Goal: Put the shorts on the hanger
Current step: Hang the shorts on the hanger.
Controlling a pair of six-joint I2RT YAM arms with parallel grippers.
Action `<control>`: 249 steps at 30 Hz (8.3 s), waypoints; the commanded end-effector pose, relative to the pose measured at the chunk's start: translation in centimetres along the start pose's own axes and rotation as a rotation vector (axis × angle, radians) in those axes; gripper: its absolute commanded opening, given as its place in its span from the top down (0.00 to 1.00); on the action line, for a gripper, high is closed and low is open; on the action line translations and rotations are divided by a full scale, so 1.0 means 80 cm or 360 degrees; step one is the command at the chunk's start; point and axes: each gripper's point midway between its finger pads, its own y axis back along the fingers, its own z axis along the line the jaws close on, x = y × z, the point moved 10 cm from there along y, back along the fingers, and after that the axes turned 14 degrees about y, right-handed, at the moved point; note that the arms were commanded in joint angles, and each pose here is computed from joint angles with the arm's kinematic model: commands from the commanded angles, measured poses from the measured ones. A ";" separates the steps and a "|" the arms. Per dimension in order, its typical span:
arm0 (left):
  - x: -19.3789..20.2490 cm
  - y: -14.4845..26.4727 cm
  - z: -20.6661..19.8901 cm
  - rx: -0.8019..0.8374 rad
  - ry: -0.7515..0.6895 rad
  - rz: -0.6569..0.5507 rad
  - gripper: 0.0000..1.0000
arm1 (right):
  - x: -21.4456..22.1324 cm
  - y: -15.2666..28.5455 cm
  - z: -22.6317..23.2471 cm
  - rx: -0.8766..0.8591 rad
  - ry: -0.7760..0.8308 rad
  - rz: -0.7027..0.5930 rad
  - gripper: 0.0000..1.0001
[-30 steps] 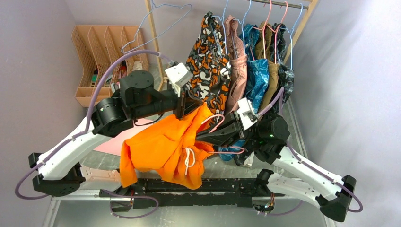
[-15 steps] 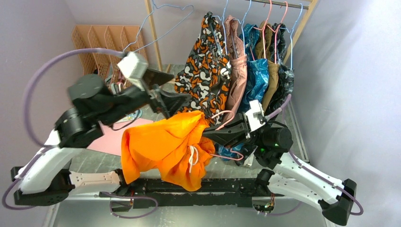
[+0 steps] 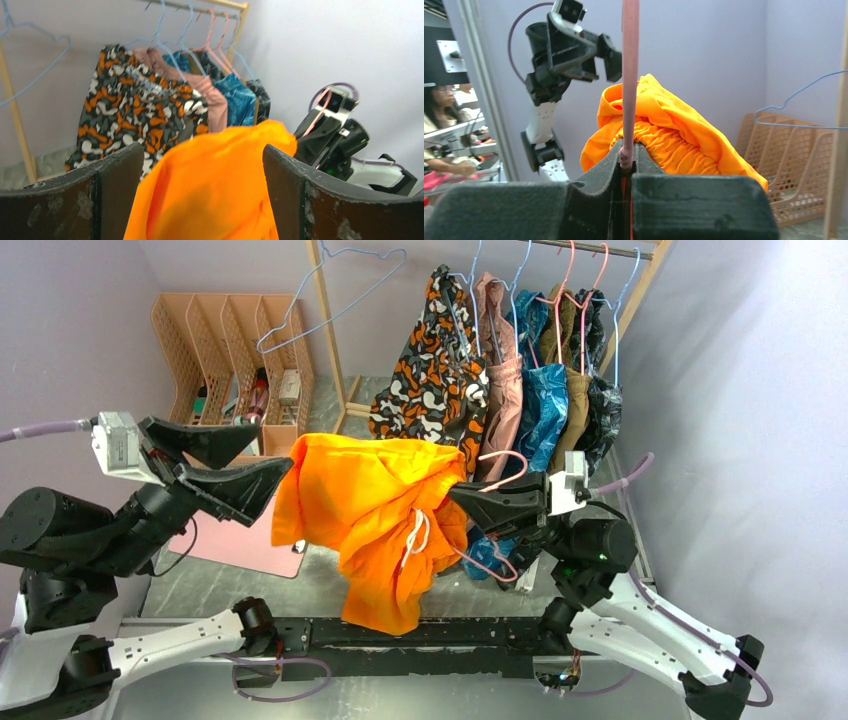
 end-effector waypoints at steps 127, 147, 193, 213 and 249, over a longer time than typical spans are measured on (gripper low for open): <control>0.099 -0.111 -0.023 0.0789 -0.0649 0.1080 0.01 | -0.033 -0.008 0.004 -0.0160 0.0200 0.0141 1.00; 0.149 -0.109 0.012 0.0588 -0.0681 0.1400 0.40 | -0.024 -0.014 0.012 -0.0337 0.0127 0.0149 1.00; 0.156 -0.102 0.002 0.0747 -0.0519 0.1195 0.93 | -0.034 -0.035 -0.005 -0.0145 0.0126 0.0252 0.66; 0.148 -0.117 -0.016 0.0901 -0.0473 0.1104 0.66 | -0.027 -0.040 -0.001 -0.0200 0.0053 0.0134 1.00; 0.088 0.018 0.058 -0.0029 -0.0454 0.0279 0.93 | -0.019 -0.020 -0.026 0.0352 0.0009 0.0564 0.07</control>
